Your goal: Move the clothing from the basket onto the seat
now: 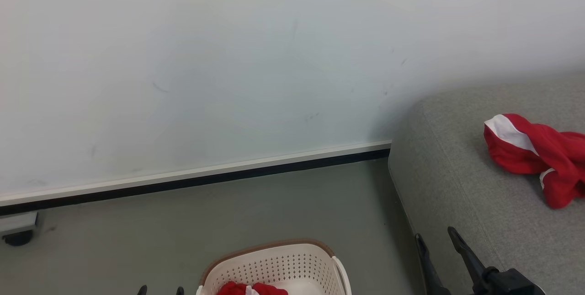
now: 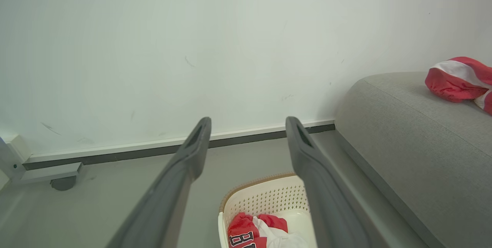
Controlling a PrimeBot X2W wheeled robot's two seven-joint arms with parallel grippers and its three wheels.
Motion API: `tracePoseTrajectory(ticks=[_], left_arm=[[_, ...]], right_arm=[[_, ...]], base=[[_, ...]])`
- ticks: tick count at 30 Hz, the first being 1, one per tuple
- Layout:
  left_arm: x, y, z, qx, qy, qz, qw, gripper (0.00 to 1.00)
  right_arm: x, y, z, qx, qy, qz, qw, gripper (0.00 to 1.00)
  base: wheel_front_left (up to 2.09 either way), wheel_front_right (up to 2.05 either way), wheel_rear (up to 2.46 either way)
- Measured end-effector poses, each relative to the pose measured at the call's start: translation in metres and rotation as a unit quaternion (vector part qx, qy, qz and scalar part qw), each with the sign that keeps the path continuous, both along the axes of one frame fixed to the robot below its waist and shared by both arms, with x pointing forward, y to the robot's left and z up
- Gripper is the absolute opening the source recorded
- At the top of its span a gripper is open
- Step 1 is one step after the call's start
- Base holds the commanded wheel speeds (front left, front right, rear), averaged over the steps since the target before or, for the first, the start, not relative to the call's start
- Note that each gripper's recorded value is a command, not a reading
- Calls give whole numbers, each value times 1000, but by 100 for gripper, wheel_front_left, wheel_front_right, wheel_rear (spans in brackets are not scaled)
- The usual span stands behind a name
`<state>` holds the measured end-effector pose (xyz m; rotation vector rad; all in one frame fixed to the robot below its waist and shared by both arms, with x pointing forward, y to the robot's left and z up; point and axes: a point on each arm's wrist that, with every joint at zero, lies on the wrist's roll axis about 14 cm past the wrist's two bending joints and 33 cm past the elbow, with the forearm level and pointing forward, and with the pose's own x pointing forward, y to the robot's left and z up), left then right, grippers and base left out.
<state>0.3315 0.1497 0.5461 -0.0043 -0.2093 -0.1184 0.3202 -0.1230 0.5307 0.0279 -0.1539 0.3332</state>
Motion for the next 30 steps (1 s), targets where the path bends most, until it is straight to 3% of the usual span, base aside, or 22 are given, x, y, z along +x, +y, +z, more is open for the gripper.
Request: tracePoseTrajectory(ticks=[15, 30], left_arm=[[-1, -10, -4, 3, 6, -20, 1000, 100], [25, -66, -50, 30, 76, -132, 988, 100]], right_arm=[[0, 1, -1, 2, 2, 2, 1000, 100], [25, 0, 11, 15, -8, 2, 1000, 100]], base=[[0, 0, 0], [0, 0, 0]])
